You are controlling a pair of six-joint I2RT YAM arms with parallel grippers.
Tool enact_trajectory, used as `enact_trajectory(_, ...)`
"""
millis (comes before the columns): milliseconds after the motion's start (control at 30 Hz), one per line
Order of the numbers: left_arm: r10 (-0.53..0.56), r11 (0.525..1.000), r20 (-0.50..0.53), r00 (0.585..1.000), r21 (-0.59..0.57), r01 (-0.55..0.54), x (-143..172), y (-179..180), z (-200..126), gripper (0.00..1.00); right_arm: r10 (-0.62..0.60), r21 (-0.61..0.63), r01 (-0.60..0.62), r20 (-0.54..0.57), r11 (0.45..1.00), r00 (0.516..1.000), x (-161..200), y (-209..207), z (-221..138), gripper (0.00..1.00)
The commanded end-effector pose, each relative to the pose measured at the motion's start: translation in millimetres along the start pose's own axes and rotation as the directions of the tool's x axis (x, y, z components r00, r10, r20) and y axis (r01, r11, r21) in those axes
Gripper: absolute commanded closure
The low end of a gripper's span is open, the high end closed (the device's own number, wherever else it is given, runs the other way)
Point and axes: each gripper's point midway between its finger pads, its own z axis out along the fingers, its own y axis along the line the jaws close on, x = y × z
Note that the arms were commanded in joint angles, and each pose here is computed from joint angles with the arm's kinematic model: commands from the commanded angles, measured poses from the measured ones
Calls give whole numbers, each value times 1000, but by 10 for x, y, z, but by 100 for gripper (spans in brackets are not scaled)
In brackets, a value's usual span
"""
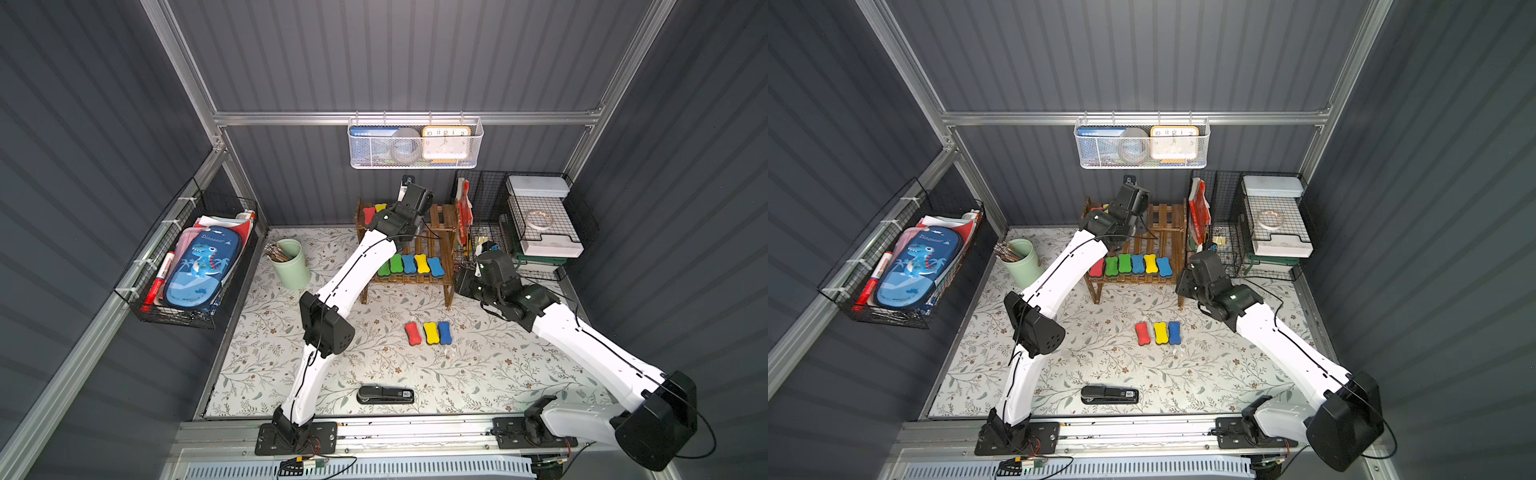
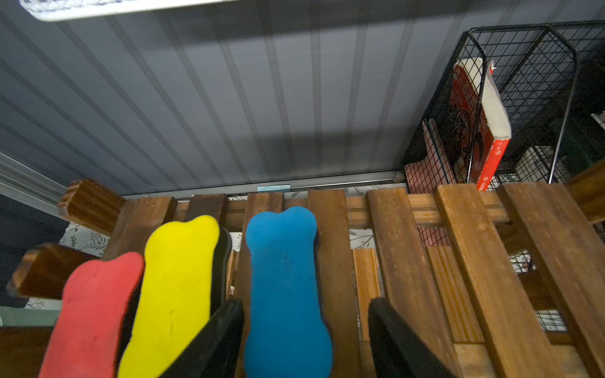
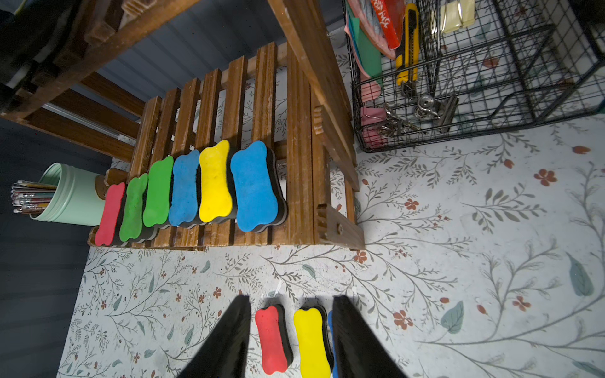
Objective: Remove the whiteboard erasers from the shelf
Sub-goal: Pick up the whiteboard eraser from the shelf.
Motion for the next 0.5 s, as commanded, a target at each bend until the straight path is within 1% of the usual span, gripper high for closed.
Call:
enact_trajectory(0, 16, 1000, -41, 999, -24, -17, 128, 20, 84, 35, 9, 11, -9, 5, 1000, 1000, 6, -50, -39, 55)
enact_trajectory(33, 18, 999, -43, 999, -27, -20, 138, 21, 91, 36, 9, 11, -9, 3, 1000, 1000, 11, -49, -35, 55)
enact_trajectory(133, 28, 999, -54, 998, -18, -29, 176, -2, 113, 44, 10, 10, -10, -1, 1000, 1000, 25, -49, -27, 54)
enact_trajectory(200, 28, 999, -57, 998, -19, -29, 184, 2, 116, 47, 14, 9, -14, -4, 1000, 1000, 33, -51, -24, 55)
enact_trajectory(267, 26, 1000, -48, 999, -12, -27, 157, -2, 96, 54, 17, 9, -17, -5, 1000, 1000, 39, -53, -22, 55)
enact_trajectory(333, 18, 1000, -28, 999, -6, -18, 95, 5, 50, 56, 17, 8, -17, -5, 1000, 1000, 38, -51, -25, 55)
enact_trajectory(467, -10, 1000, 21, 1000, 20, 9, -85, 35, -115, 57, 18, 5, -18, 2, 1000, 1000, 17, -45, -45, 55)
